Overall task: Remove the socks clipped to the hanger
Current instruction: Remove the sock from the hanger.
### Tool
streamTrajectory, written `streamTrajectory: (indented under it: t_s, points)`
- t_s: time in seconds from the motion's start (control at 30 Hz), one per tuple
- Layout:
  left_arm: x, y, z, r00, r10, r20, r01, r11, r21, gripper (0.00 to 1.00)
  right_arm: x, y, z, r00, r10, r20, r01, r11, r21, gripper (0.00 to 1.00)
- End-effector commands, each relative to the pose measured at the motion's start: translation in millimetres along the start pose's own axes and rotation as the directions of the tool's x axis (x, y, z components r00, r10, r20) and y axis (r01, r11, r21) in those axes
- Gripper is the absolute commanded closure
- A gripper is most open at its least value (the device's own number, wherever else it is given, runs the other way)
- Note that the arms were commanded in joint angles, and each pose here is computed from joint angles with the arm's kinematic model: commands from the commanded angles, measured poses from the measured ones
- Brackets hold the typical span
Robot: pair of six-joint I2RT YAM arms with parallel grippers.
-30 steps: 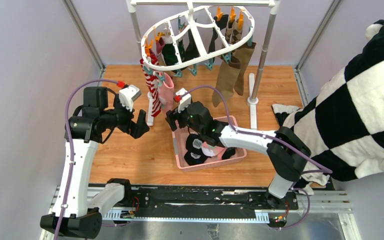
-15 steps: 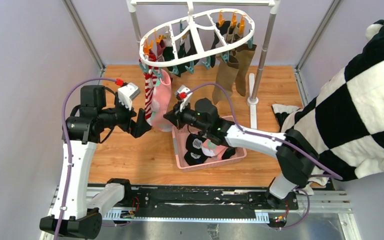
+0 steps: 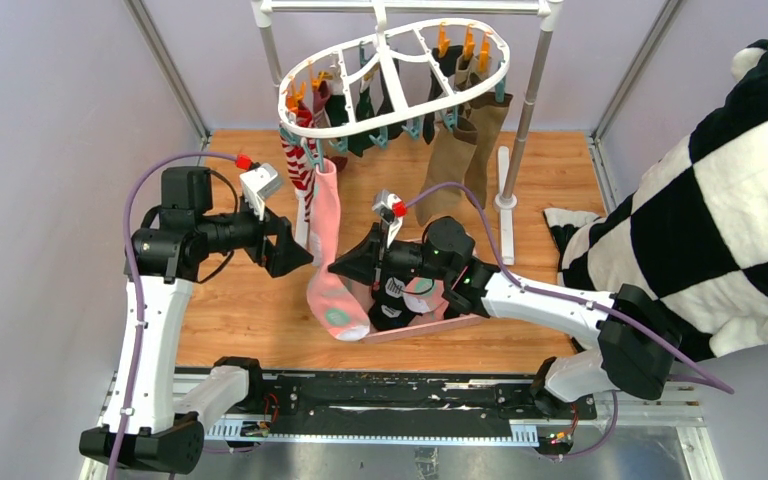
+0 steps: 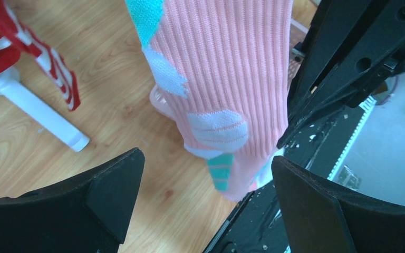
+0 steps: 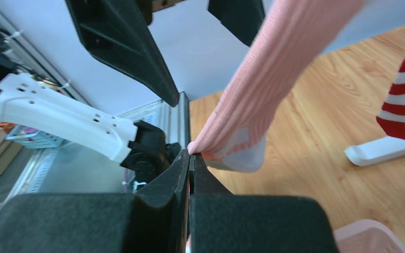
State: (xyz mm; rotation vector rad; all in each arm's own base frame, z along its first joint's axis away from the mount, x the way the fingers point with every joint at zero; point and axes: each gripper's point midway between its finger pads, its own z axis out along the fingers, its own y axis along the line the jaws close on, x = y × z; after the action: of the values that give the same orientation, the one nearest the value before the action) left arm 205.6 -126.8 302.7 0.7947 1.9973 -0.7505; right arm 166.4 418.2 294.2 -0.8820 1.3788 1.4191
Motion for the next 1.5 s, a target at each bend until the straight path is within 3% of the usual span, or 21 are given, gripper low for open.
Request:
streamTrajectory:
  t_s: [0.0, 0.57, 0.73, 0.93, 1.1, 1.23, 1.33, 1.47]
  points:
    - [-6, -20, 3, 0.999, -0.007, 0.035, 0.002, 0.992, 0.127, 0.0, -13, 38, -2, 0.999, 0.02, 0.032, -0.015, 0.987, -0.162, 1.0]
    - [-18, -41, 9, 0.991, -0.126, 0.039, 0.107, 0.941, 0.321, 0.0, -26, 59, 3, 0.998, 0.053, 0.043, -0.04, 0.961, -0.275, 1.0]
    - [-22, -59, 4, 0.989, -0.138, 0.062, 0.099, 0.9, 0.423, 0.04, -24, 57, 6, 0.998, 0.063, 0.026, -0.054, 0.96, -0.273, 0.98]
    - [-18, -56, 8, 0.986, -0.162, 0.043, 0.129, 0.894, 0.43, 0.13, -27, 60, 10, 0.998, 0.064, 0.023, -0.055, 0.957, -0.284, 0.96]
    - [-15, -51, 10, 0.986, -0.166, 0.03, 0.14, 0.904, 0.405, 0.36, -27, 63, 12, 0.998, 0.057, 0.004, -0.054, 0.955, -0.29, 0.91]
    - [-14, -46, 10, 0.987, -0.158, 0.026, 0.138, 0.923, 0.359, 0.62, -26, 60, 10, 0.998, 0.06, -0.01, -0.061, 0.964, -0.259, 0.76]
    - [-14, -43, 9, 0.99, -0.141, 0.028, 0.125, 0.939, 0.322, 0.79, -27, 53, 5, 0.999, 0.051, 0.0, -0.05, 0.979, -0.2, 0.59]
    - [-12, -41, 7, 0.993, -0.115, 0.037, 0.1, 0.954, 0.282, 0.85, -37, 31, -2, 0.999, 0.026, 0.027, -0.025, 0.999, -0.036, 0.45]
